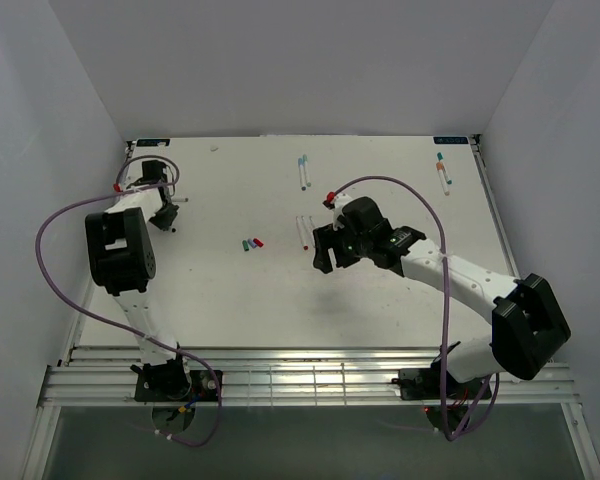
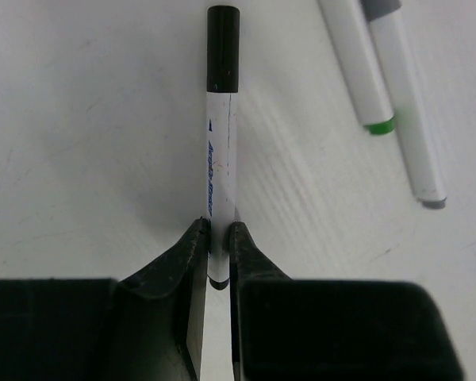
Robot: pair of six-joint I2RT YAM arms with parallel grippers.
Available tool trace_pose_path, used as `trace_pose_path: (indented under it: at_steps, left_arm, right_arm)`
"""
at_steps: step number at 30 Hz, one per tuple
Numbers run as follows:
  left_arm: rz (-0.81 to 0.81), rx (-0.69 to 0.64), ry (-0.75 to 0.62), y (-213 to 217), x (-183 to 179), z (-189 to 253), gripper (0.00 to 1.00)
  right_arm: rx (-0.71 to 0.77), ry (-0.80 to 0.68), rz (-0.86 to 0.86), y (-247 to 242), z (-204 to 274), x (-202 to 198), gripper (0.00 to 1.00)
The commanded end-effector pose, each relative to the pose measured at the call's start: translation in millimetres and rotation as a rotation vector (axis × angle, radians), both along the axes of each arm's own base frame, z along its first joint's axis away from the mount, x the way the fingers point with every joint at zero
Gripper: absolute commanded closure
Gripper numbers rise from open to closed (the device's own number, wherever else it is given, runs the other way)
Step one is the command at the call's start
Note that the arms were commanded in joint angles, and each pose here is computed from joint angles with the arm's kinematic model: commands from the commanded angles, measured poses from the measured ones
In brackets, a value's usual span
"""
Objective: Open the pen caps
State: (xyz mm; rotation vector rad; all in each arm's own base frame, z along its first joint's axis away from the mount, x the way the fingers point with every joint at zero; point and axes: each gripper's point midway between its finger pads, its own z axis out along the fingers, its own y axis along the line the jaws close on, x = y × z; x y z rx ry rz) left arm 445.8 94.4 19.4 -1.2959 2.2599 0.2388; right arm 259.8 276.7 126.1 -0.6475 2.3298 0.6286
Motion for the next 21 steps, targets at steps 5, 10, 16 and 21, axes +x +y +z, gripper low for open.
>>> trace_pose_path:
  at_steps: [5, 10, 16, 21]
  left_arm:
    - [-0.019, -0.116, 0.067, -32.2, -68.7, -3.3, 0.99]
    - [-0.123, -0.184, -0.046, -58.2, -80.9, 23.6, 1.00]
    - [-0.545, -0.366, -0.331, -132.5, -68.5, 91.9, 1.00]
    - [-0.991, -0.515, -0.472, -227.7, -84.2, 127.3, 1.00]
  right_arm:
    - [0.018, -0.015, -0.016, -5.4, 4.7, -2.8, 0.22]
    - [0.054, 0.004, 0.024, 3.3, 14.8, -7.7, 0.22]
    - [0.141, 0.052, 0.072, 22.5, 25.3, -13.2, 0.22]
    - [0.189, 0.127, 0.091, 36.9, 21.9, -6.7, 0.22]
